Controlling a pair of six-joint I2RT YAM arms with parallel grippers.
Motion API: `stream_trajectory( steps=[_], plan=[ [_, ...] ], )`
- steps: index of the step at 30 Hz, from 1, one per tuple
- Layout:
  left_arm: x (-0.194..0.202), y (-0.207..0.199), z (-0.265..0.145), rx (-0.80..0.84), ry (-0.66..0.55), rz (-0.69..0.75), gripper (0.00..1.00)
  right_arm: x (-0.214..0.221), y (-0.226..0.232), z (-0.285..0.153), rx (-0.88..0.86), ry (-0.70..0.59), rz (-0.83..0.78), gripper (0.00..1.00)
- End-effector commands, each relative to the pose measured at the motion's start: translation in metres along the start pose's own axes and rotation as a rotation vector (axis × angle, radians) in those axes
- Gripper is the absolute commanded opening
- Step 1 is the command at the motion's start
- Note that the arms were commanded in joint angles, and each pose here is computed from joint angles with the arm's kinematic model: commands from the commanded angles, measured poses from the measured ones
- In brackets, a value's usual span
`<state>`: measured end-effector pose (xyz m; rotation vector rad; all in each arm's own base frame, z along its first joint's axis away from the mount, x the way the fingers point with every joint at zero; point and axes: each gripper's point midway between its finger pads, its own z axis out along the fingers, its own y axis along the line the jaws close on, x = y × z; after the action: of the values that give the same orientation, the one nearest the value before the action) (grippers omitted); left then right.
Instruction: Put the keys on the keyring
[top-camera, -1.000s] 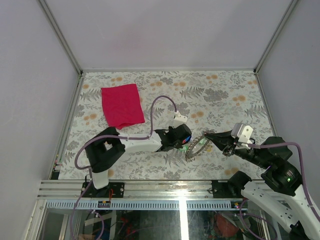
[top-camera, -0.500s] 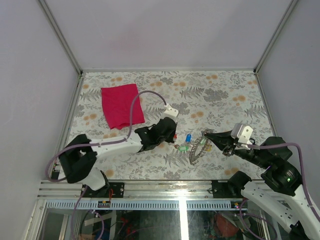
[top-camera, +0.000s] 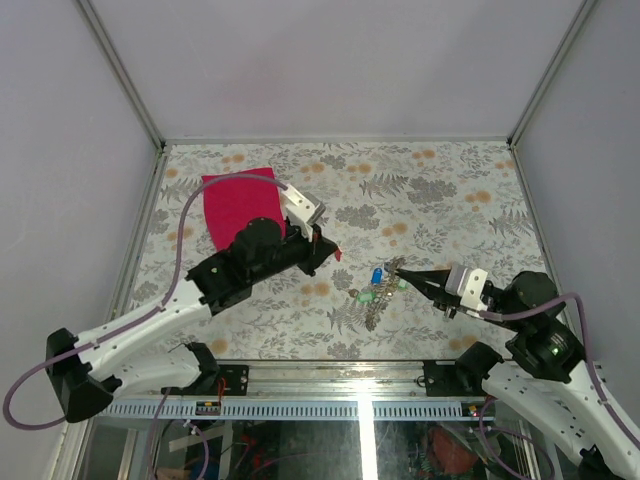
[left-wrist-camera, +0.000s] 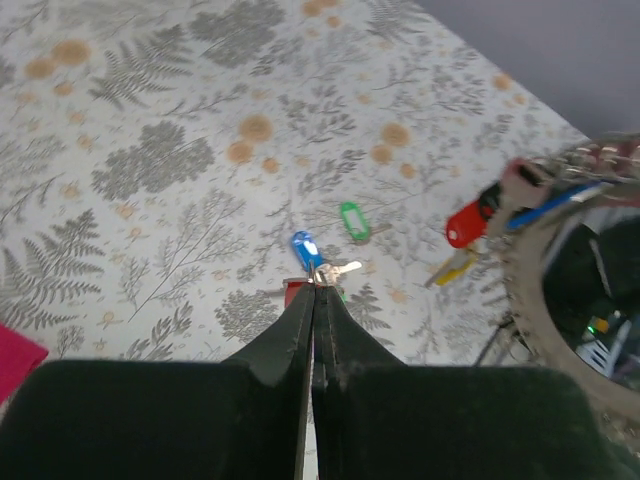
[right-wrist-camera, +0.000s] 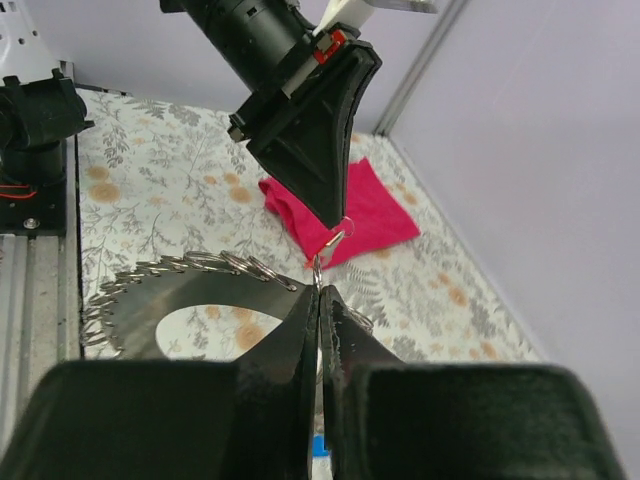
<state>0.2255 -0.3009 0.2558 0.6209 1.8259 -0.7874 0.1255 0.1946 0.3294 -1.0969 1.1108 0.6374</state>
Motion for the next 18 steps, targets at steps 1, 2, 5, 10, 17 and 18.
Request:
stream_trajectory(
  steps=[1, 2, 5, 10, 17, 18],
  plan=[
    [-0.032, -0.034, -0.032, 0.188, -0.03, 0.12, 0.0, -0.053, -0.006, 0.009, -0.035, -0.224, -0.232, 0.0],
    [-0.039, -0.039, -0.039, 0.209, -0.041, 0.129, 0.0, -0.055, -0.005, 0.011, -0.044, -0.239, -0.256, 0.0],
    [-0.056, -0.056, -0.06, 0.294, -0.07, 0.158, 0.0, -0.062, -0.004, 0.015, -0.065, -0.278, -0.321, 0.0],
    [-0.077, -0.085, -0.089, 0.443, -0.103, 0.182, 0.0, -0.071, -0.002, 0.019, -0.092, -0.334, -0.449, 0.0],
    [-0.094, -0.114, -0.114, 0.605, -0.127, 0.214, 0.0, -0.086, -0.001, 0.021, -0.113, -0.388, -0.629, 0.0],
    [-0.096, -0.117, -0.116, 0.622, -0.13, 0.217, 0.0, -0.09, -0.002, 0.021, -0.118, -0.393, -0.651, 0.0]
  ],
)
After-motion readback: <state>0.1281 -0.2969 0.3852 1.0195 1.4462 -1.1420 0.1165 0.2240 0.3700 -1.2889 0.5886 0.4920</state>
